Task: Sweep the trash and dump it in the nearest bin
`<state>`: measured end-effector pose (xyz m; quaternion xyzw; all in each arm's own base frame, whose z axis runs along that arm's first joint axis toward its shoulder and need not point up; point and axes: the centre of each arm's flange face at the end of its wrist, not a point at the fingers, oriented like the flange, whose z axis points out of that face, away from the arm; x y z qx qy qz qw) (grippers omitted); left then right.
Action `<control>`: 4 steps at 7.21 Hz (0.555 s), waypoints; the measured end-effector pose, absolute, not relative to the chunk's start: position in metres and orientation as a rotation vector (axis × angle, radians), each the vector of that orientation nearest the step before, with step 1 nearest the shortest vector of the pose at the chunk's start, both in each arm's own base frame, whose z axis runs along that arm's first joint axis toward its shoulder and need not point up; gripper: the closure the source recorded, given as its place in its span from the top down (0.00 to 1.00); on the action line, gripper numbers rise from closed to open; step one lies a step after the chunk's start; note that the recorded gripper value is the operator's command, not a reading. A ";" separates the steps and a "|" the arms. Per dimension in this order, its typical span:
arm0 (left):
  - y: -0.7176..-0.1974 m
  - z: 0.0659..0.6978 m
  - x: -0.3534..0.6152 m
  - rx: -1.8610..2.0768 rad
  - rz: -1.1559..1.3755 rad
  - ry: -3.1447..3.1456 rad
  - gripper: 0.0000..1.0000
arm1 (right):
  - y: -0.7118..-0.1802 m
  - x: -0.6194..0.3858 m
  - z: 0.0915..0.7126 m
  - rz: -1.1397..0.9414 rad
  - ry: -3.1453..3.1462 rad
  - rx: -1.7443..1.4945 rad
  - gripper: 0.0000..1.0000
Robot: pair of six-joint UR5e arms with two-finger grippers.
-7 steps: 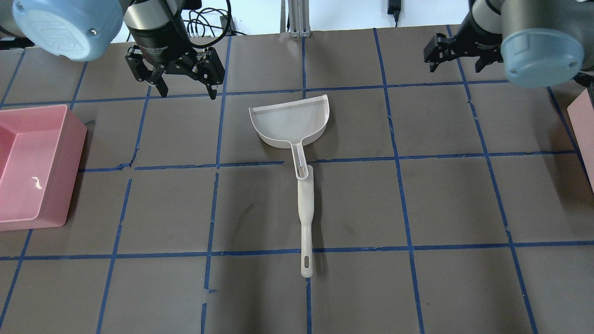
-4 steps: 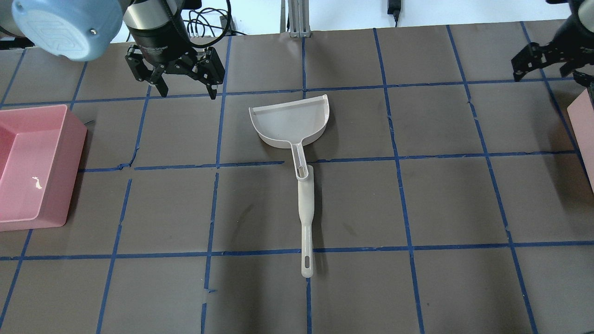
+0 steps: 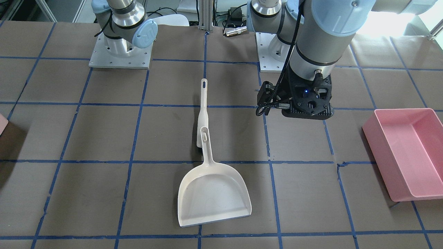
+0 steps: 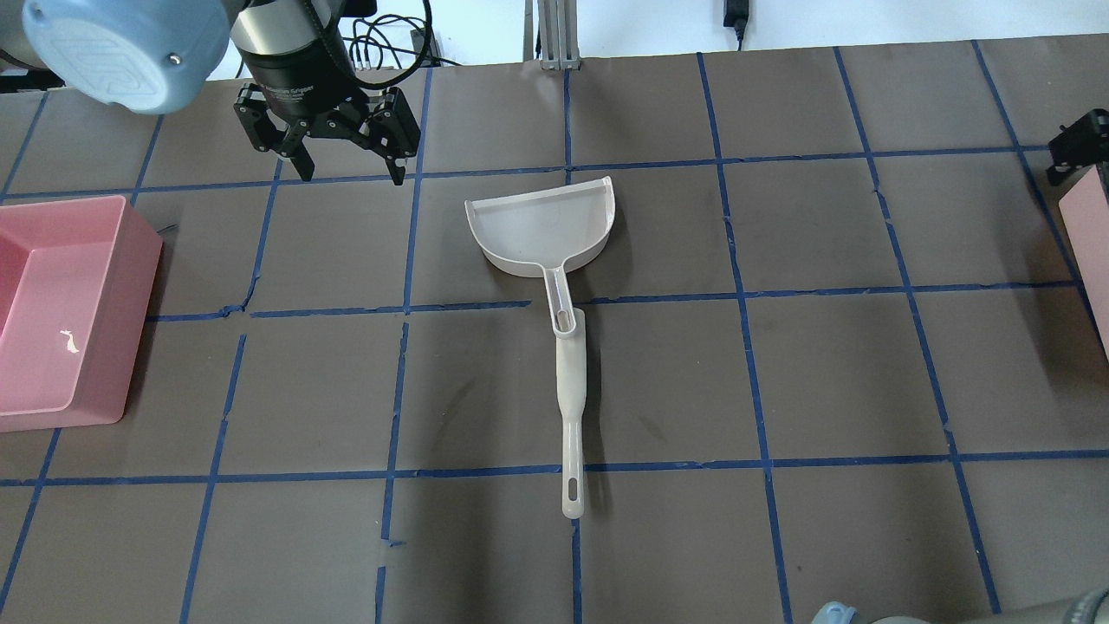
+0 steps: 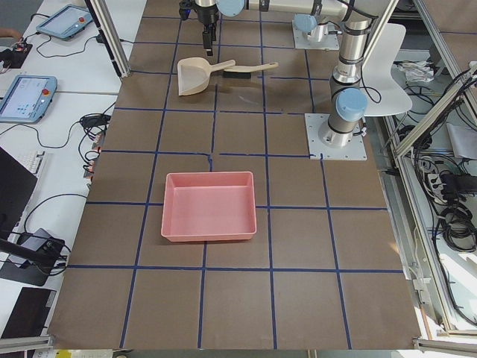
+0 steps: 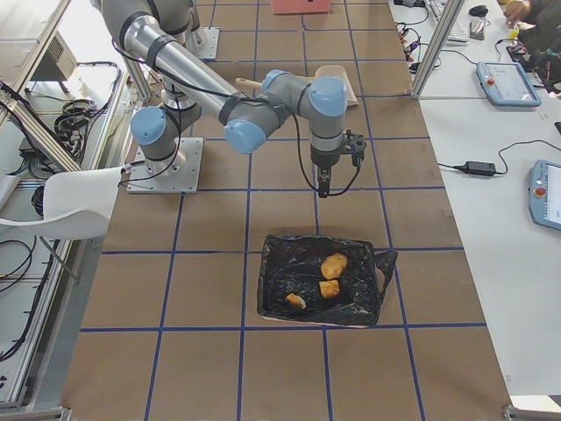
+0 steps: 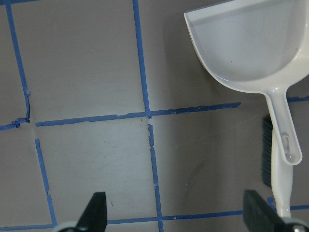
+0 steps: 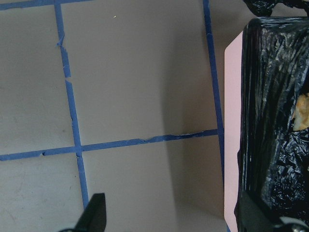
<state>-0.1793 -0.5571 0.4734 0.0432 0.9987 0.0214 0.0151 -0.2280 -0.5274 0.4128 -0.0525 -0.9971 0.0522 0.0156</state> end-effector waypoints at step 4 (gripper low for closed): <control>-0.557 0.474 -0.179 0.134 0.065 3.108 1.00 | -0.490 -0.073 0.503 0.205 -3.175 -0.218 1.00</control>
